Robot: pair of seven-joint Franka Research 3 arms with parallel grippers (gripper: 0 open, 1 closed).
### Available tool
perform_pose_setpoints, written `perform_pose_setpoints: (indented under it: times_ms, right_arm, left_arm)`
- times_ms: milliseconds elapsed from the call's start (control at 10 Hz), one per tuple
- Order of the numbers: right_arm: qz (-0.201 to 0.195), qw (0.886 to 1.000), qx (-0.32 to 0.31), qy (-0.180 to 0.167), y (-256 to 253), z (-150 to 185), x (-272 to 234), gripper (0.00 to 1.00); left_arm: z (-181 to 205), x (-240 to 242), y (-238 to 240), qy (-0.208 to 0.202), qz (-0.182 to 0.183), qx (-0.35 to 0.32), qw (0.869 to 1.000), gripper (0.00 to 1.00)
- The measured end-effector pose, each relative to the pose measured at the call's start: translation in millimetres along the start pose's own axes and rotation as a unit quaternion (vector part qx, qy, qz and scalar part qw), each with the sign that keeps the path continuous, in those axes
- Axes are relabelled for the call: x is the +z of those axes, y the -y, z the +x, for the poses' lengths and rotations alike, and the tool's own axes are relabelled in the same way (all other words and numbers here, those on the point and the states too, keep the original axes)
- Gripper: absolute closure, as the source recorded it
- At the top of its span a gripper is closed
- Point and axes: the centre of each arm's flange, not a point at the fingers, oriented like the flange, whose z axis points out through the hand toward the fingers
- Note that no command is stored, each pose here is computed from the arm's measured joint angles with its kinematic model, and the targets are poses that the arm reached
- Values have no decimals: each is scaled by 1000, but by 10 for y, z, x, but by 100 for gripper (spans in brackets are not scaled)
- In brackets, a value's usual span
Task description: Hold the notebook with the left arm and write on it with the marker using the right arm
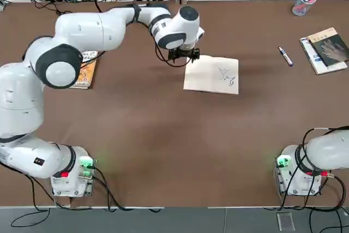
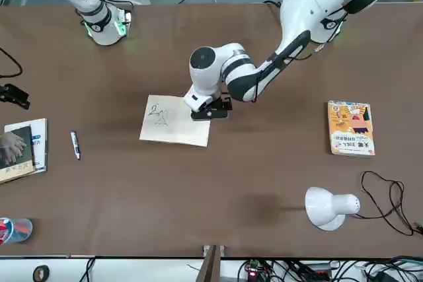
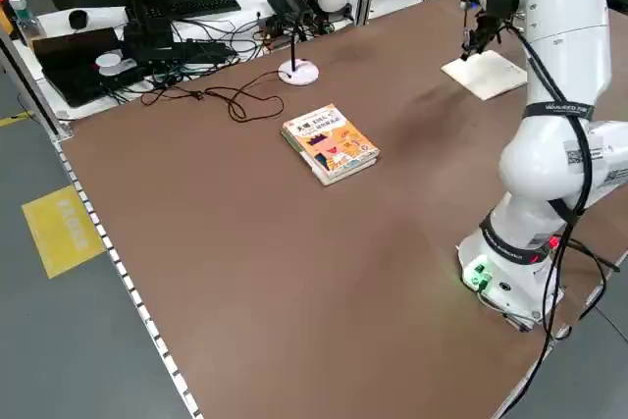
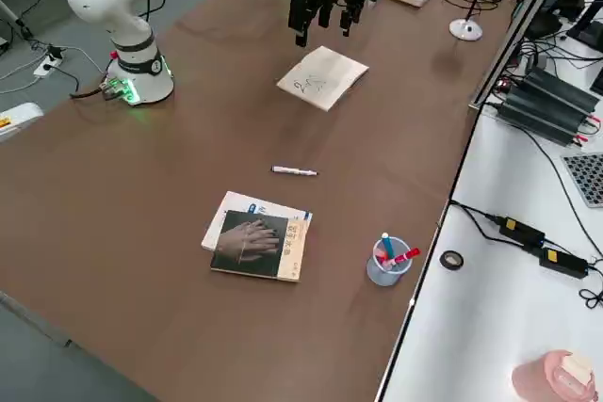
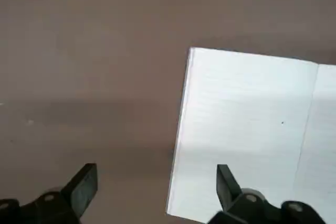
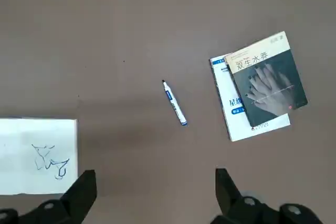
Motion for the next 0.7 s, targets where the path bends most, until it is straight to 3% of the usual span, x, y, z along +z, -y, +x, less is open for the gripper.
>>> perform_pose_setpoints:
  times_ms: [400,700]
  right_arm:
    - [0,1000,-17,9,3,-12,93,0]
    - [1,1000,-3,-4,5,15,70,0]
  left_arm:
    - [-116,235,-120,-5,-2,12,1000,0]
    - [-160,364,-177,-14,-5,18,1000,0]
